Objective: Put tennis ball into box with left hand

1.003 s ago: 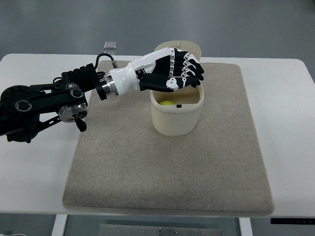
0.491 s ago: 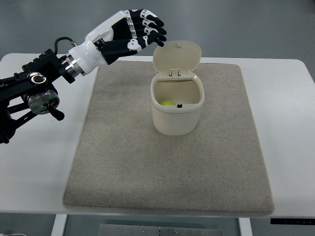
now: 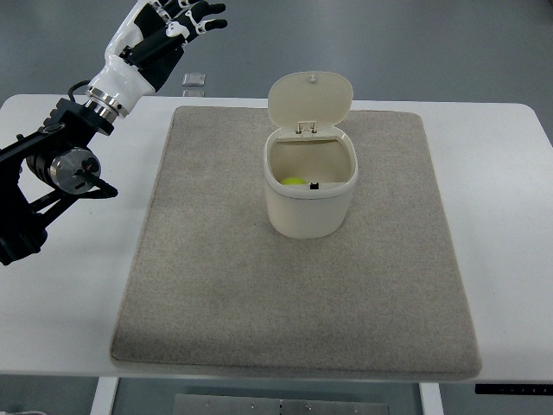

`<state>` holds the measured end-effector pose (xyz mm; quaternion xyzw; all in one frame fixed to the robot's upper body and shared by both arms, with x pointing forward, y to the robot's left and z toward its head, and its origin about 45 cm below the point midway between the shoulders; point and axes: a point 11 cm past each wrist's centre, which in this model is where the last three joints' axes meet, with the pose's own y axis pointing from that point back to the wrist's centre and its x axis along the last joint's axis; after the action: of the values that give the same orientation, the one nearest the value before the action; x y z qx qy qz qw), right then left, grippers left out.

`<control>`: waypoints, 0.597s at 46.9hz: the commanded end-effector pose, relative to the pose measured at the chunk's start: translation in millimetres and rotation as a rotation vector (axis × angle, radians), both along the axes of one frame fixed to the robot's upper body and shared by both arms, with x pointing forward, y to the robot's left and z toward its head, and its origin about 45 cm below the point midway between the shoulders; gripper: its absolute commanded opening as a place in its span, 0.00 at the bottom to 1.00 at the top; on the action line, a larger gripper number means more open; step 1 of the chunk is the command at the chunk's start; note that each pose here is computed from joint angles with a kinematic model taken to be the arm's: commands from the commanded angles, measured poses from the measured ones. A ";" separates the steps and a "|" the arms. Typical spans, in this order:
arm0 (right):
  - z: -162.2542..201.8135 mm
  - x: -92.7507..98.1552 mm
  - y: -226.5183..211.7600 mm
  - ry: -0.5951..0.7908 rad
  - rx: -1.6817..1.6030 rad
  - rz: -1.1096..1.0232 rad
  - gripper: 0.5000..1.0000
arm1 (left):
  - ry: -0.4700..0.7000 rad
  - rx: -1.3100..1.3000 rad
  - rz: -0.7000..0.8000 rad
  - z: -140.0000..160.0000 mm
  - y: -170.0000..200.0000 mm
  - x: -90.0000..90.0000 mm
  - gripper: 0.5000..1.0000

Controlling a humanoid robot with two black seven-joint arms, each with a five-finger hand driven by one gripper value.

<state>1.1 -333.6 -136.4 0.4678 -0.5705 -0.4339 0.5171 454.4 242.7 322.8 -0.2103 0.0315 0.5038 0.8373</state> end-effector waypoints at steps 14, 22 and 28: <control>0.0 0.0 0.0 0.000 0.000 0.000 0.80 | 0.078 -0.082 0.196 -33.8 28.1 29.5 0.48; 0.0 0.0 0.0 0.000 0.000 0.000 0.80 | 0.147 -0.146 0.273 -55.0 40.2 34.7 0.77; 0.0 0.0 0.0 0.000 0.000 0.000 0.80 | 0.208 -0.199 0.351 -76.4 57.1 36.2 0.97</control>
<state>1.1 -333.6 -136.4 0.4679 -0.5704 -0.4340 0.5171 490.2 294.0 255.0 -0.2372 0.1169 0.6437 0.7181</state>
